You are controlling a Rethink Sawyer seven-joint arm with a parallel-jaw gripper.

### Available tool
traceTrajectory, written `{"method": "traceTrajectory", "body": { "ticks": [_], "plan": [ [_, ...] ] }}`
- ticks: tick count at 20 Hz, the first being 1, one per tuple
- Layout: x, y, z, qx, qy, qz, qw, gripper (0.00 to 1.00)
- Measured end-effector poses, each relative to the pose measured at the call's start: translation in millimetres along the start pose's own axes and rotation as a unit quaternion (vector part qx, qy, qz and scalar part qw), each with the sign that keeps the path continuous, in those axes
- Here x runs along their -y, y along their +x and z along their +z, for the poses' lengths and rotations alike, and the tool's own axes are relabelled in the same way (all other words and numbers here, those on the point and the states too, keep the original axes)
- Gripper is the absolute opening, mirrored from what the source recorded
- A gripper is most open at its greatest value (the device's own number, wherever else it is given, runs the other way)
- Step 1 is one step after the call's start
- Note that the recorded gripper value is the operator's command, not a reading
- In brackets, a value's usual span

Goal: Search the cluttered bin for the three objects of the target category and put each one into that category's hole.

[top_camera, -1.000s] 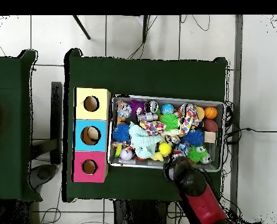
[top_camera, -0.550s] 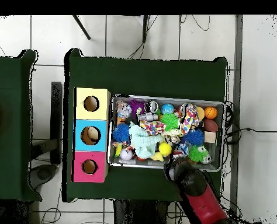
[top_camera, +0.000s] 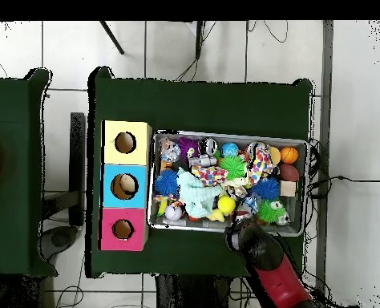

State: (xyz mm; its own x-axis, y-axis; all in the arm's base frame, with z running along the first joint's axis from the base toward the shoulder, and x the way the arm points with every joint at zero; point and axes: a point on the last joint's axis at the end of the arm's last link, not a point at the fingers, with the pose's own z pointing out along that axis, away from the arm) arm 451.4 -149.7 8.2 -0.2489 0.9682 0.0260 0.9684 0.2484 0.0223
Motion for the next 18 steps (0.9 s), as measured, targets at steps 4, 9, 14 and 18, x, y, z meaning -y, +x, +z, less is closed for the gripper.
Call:
{"method": "traceTrajectory", "body": {
  "ticks": [4, 9, 14, 18],
  "plan": [
    [1.3, -3.1, 2.0, 0.000, 0.000, 0.000, 1.0000, 1.00],
    [4.5, -11.8, 3.9, 0.000, -0.002, 0.004, 1.0000, 1.00],
    [4.5, -14.9, 3.3, -0.008, -0.003, 0.004, 1.0000, 1.00],
    [2.7, -14.7, 2.6, -0.023, -0.002, 0.002, 0.9997, 1.00]
  ]
}}
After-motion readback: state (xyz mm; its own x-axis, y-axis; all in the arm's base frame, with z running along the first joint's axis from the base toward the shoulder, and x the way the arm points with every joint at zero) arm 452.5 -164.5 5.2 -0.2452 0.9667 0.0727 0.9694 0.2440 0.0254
